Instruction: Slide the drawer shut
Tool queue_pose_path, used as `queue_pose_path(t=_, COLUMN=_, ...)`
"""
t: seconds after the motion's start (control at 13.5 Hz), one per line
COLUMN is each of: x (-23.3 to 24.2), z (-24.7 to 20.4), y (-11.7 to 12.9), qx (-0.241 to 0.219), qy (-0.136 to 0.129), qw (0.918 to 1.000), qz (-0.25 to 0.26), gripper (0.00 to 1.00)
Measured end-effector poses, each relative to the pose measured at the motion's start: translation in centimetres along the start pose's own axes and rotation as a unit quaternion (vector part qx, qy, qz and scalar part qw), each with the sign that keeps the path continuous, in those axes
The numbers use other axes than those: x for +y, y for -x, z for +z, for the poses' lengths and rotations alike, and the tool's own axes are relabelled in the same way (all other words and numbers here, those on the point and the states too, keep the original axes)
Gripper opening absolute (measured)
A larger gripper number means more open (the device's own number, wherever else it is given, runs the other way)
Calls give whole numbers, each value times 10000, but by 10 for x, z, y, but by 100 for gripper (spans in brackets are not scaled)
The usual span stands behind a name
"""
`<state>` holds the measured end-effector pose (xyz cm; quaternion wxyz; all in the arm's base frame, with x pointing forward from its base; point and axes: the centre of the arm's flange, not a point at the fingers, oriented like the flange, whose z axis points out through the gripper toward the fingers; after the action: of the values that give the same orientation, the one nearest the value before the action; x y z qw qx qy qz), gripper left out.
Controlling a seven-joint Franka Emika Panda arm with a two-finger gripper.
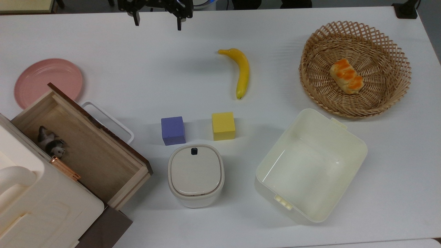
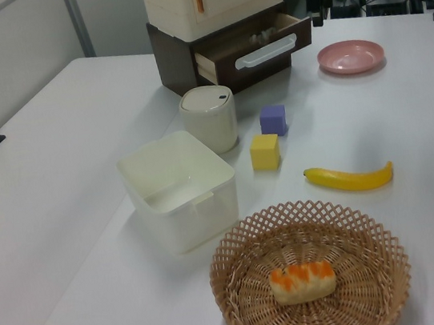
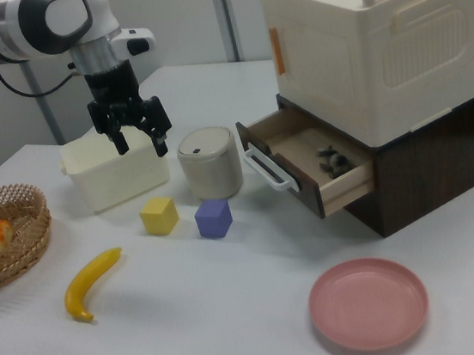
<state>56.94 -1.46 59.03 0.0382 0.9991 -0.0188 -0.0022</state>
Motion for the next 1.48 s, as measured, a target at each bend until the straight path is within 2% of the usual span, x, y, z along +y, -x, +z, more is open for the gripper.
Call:
queue_pose_path(t=1.11, x=2, z=0, y=0, qx=-7, qy=-154, qw=9999, qz=60, gripper=97)
queue_pose_path(t=1.18, x=2, z=0, y=0, qx=-7, qy=-155, qw=9999, qz=59, gripper=89)
queue_pose_path(t=1.41, x=2, z=0, y=0, qx=-8, qy=-155, qw=9999, qz=-29, gripper=54)
queue_pose_path(t=1.48, x=2, z=0, y=0, qx=-8, qy=-155, qw=9999, qz=-53, gripper=52)
